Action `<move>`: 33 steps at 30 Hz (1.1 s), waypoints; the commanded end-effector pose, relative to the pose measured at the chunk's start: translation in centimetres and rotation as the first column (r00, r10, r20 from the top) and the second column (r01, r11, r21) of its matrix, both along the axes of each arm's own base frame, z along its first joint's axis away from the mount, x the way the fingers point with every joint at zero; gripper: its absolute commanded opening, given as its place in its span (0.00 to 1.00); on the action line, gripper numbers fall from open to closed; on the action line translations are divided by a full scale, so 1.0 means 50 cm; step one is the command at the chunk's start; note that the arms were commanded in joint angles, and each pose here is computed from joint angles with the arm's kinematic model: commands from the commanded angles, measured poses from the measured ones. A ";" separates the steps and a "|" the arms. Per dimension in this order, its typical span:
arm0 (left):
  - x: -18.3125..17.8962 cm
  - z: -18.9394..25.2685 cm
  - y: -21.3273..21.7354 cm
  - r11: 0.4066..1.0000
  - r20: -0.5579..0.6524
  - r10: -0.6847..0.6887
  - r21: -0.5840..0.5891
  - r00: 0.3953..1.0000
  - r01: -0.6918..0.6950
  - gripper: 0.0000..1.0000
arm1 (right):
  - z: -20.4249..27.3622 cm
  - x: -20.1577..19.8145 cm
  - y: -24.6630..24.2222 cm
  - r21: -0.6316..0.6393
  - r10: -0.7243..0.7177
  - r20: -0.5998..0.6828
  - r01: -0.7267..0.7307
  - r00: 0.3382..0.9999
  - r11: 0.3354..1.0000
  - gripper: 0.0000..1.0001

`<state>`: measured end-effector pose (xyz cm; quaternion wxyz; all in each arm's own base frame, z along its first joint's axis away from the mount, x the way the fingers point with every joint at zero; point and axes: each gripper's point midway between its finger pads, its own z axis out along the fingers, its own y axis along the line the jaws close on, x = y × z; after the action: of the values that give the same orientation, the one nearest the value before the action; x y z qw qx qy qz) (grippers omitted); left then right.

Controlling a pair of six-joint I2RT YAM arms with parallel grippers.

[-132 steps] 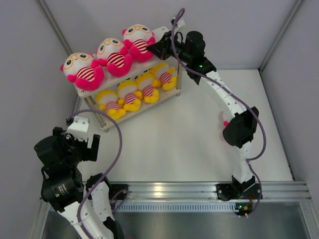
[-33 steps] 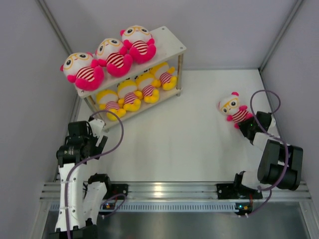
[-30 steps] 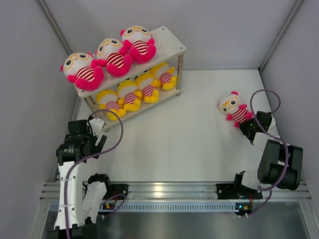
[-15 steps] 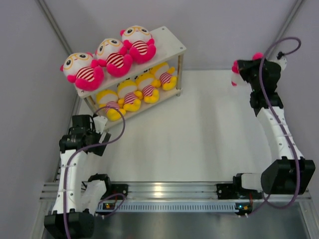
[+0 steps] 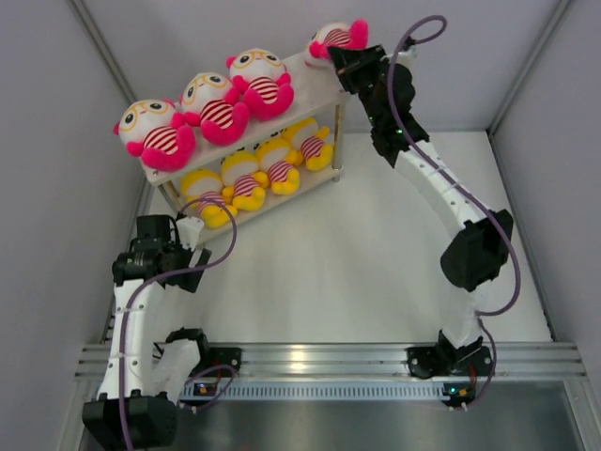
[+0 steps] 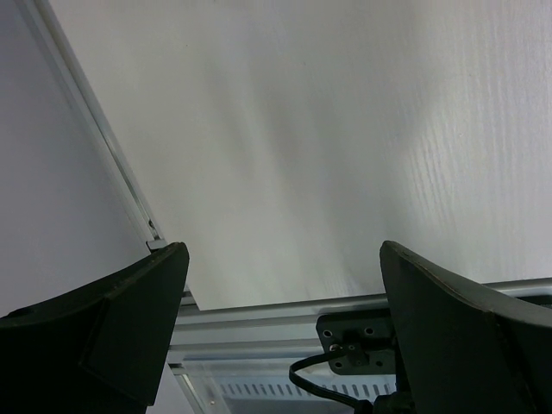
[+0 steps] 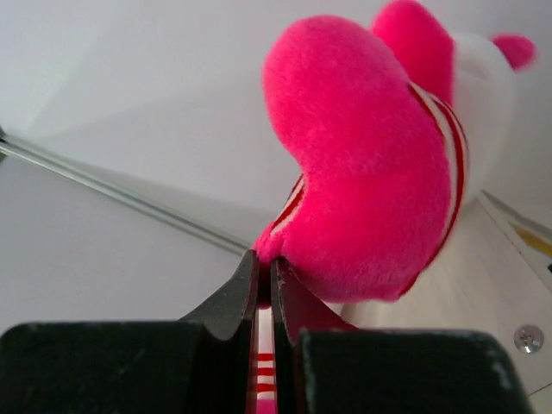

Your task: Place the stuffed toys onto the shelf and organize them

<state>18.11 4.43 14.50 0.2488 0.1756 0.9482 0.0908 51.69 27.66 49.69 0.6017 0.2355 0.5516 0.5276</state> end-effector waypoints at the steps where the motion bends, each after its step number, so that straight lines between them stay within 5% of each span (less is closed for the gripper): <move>1: 0.036 0.026 0.003 1.000 0.072 -0.012 0.013 0.997 0.011 0.99 | 0.010 0.005 0.066 0.079 0.044 0.014 -0.045 0.999 0.996 0.00; 15: 0.043 0.019 0.011 0.997 0.059 -0.035 0.067 0.998 0.031 0.99 | -0.064 -0.066 0.152 -0.100 0.280 -0.042 -0.283 0.959 0.954 0.00; 31: 0.044 0.027 0.012 0.997 0.071 -0.031 0.071 0.997 0.026 0.99 | -0.099 -0.098 0.137 -0.104 0.345 -0.114 -0.356 0.932 0.928 0.00; 33: 0.044 0.029 0.014 0.997 0.072 -0.026 0.075 0.997 0.021 0.99 | -0.111 -0.096 0.134 -0.098 0.342 -0.132 -0.355 0.930 0.930 0.10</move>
<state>19.04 4.81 14.59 0.2485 0.1937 0.9424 0.1120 48.79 35.17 41.18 0.4768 0.1407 0.6662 0.5560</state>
